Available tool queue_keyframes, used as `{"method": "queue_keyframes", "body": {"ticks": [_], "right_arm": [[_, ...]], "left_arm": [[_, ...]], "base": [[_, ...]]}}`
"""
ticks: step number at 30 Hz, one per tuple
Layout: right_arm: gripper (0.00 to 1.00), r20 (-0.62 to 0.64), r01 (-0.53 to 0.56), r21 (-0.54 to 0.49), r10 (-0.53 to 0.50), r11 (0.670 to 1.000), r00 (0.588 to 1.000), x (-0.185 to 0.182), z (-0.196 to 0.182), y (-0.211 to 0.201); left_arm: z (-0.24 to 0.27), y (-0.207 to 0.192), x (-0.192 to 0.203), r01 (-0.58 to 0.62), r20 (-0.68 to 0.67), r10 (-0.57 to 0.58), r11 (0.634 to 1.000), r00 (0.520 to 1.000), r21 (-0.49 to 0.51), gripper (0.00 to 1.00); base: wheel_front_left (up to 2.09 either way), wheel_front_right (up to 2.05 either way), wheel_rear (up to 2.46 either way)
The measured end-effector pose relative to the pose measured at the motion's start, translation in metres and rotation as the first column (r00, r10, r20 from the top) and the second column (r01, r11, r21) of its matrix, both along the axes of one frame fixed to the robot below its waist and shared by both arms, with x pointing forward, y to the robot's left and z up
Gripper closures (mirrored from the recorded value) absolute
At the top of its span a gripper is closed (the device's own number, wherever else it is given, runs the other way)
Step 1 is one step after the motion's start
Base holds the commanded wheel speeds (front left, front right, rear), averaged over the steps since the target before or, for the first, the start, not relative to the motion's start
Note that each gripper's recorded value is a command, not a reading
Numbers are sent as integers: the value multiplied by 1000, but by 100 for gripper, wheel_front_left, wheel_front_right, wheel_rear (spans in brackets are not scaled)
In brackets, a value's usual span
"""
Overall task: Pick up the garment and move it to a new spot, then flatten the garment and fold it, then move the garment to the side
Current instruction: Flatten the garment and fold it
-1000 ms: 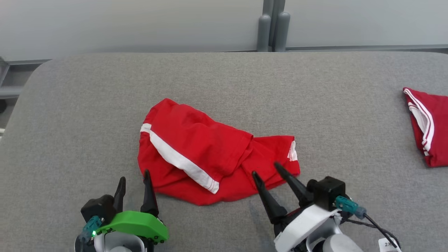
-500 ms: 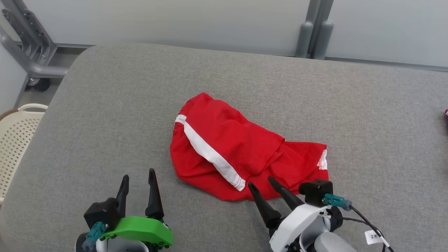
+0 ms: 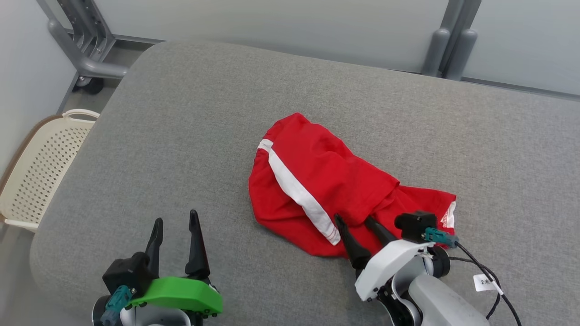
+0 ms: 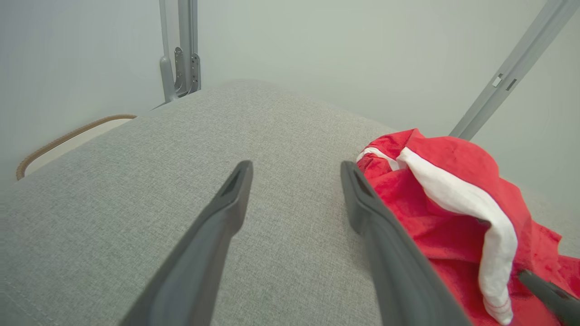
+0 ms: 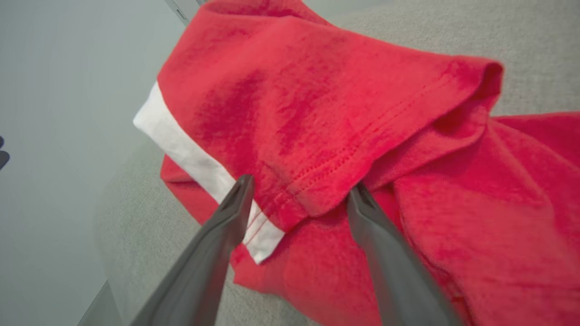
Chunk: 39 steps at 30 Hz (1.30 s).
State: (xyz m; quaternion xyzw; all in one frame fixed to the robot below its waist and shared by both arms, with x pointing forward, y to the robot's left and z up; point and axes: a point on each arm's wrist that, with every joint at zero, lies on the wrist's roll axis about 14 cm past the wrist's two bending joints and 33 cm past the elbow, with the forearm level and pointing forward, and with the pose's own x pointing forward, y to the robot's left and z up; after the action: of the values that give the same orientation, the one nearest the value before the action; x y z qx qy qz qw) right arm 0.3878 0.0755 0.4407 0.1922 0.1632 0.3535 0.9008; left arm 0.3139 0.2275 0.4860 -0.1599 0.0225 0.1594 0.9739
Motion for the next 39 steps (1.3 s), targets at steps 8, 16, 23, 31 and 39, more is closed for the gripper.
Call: {"method": "queue_keyframes", "body": {"ticks": [8, 16, 23, 31, 39], "right_arm": [[100, 33, -8, 21, 7, 1000, 999, 7, 11, 7], [100, 102, 36, 67, -43, 997, 994, 13, 38, -7], [100, 116, 148, 22, -149, 989, 982, 24, 48, -78], [100, 131, 298, -129, -282, 946, 951, 32, 59, -178], [100, 26, 336, -243, -340, 910, 940, 37, 24, -213]], "left_arm": [[0, 4, -4, -23, 1, 23, 1000, 1000, 0, 0], [1, -7, 6, 17, 7, -17, 1000, 1000, -3, 0], [1, -28, 21, 90, 11, -90, 996, 996, -15, 0], [1, -61, 36, 189, 19, -189, 982, 982, -29, 0], [-3, -63, 42, 199, 7, -199, 980, 980, -30, 0]], "base": [[0, 0, 0], [0, 0, 0], [0, 0, 0], [0, 0, 0], [0, 0, 0]]}}
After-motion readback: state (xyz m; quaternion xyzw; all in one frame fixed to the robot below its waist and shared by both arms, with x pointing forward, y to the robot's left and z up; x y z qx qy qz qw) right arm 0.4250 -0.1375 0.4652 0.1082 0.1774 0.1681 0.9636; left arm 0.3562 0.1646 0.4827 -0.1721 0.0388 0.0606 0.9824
